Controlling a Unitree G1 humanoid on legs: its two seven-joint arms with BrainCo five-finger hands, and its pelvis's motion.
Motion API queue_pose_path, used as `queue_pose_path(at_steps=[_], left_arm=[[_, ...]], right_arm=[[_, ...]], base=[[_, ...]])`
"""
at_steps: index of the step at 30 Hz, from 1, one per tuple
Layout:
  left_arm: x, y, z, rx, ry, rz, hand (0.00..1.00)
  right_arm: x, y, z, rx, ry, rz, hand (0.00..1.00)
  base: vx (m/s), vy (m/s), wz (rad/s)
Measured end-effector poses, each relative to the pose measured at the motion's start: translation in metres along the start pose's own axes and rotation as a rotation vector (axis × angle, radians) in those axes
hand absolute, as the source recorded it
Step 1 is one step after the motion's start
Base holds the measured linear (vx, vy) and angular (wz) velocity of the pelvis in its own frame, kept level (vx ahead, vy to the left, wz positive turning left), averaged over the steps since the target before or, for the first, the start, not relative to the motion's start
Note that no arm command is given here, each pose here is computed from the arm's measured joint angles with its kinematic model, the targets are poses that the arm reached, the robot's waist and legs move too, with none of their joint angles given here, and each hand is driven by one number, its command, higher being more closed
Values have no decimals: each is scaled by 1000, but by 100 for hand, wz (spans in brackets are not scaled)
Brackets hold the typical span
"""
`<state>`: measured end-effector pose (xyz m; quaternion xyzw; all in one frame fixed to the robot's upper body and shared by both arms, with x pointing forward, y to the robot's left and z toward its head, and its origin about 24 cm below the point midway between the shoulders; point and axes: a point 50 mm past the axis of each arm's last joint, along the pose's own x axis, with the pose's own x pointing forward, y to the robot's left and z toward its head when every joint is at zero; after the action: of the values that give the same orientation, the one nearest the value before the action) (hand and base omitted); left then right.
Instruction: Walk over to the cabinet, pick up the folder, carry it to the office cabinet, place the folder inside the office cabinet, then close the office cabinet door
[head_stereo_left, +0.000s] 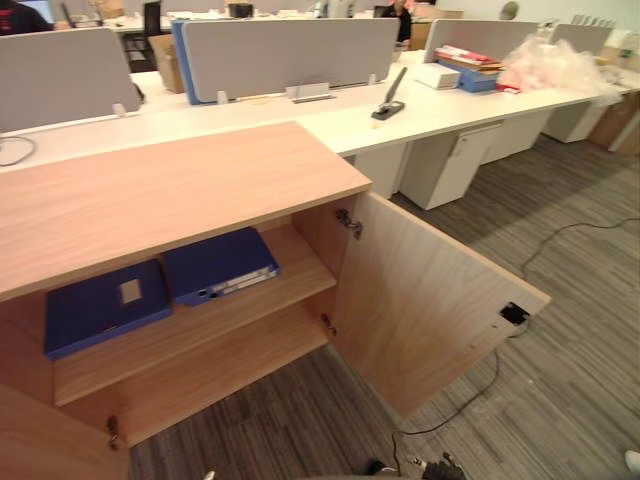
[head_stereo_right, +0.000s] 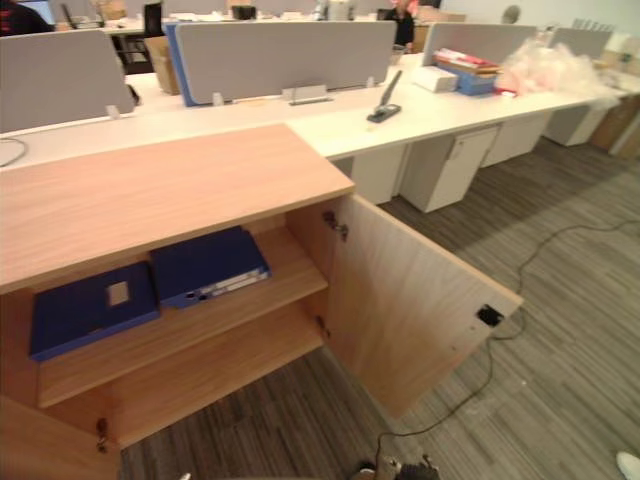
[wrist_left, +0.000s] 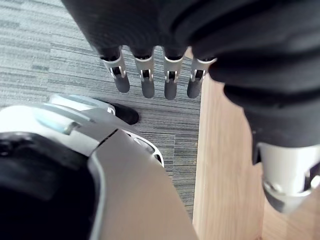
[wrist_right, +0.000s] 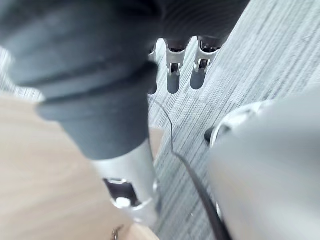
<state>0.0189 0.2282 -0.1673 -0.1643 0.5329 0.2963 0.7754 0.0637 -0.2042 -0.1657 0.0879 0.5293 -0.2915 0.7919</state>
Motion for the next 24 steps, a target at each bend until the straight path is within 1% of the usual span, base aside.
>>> queue_pose_path(at_steps=[5, 10, 12, 15, 20, 24], left_arm=[[0, -3, 0, -26, 1, 7, 0], [1, -7, 1, -30, -3, 6, 0], [1, -12, 2, -30, -8, -1, 0], [3, -18, 8, -10, -25, -17, 0], [3, -47, 25, 29, -105, -94, 0], [3, -56, 28, 36, -122, -116, 0]], right_arm=[[-2, -21, -24, 5, 86, -59, 0], [0, -21, -16, 9, 68, -58, 0], [5, -10, 8, -31, 2, -17, 0], [7, 10, 30, -35, -63, 33, 0], [0, 41, 39, -8, -104, 111, 0], [-1, 43, 35, -2, -96, 118, 0]], base=[[64, -56, -17], [104, 48, -60], [139, 122, -116], [79, 121, -69], [-22, 86, -30], [-91, 52, -13]])
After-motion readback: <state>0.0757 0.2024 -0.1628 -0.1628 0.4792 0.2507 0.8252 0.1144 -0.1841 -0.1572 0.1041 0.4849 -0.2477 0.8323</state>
